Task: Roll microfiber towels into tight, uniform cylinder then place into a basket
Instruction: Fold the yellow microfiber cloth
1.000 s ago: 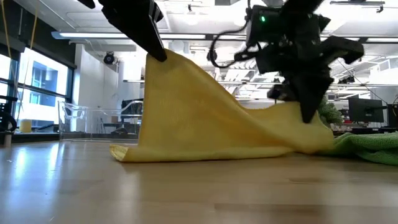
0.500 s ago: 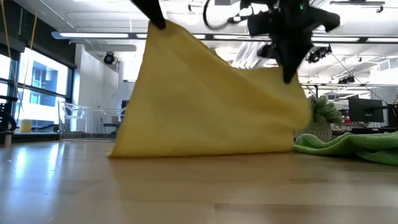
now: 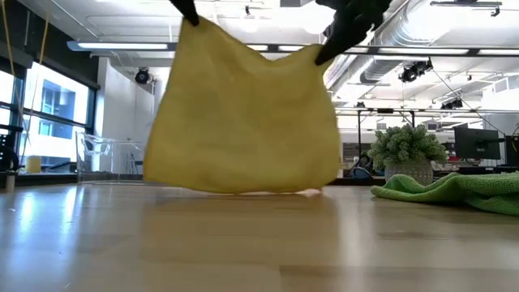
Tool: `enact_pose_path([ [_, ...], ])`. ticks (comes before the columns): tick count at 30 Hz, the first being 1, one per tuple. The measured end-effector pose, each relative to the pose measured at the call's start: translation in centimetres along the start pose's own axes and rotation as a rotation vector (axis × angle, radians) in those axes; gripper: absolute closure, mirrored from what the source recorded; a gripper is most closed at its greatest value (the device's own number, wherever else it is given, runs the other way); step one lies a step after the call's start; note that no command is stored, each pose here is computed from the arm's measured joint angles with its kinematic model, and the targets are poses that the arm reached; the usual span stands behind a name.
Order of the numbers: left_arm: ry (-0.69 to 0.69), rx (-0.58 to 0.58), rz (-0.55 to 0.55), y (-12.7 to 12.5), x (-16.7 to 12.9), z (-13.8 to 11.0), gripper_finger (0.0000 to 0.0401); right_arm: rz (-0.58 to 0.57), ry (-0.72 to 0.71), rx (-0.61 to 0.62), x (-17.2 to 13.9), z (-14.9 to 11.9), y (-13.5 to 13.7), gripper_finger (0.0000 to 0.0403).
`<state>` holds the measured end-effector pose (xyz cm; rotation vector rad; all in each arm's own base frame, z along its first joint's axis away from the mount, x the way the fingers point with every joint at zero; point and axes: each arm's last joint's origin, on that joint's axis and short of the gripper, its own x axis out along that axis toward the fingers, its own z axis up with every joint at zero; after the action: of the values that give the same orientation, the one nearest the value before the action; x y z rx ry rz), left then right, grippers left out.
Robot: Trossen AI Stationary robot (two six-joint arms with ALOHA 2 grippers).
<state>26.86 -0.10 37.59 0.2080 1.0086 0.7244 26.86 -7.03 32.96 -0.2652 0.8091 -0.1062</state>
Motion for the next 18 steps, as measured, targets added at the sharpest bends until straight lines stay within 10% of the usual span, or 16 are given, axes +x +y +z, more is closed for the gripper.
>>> enact_pose_path([
  [8, -0.067, -0.244, -0.042, 3.2, -1.6, -0.9, 0.0398, -0.156, -0.097, 0.172, 0.0, 0.7, -1.8, 0.0403],
  [18, 0.032, -0.177, -0.133, -3.0, 1.1, -2.7, 0.0398, 0.070, -0.099, 0.223, 0.0, 1.1, 0.6, 0.0403],
])
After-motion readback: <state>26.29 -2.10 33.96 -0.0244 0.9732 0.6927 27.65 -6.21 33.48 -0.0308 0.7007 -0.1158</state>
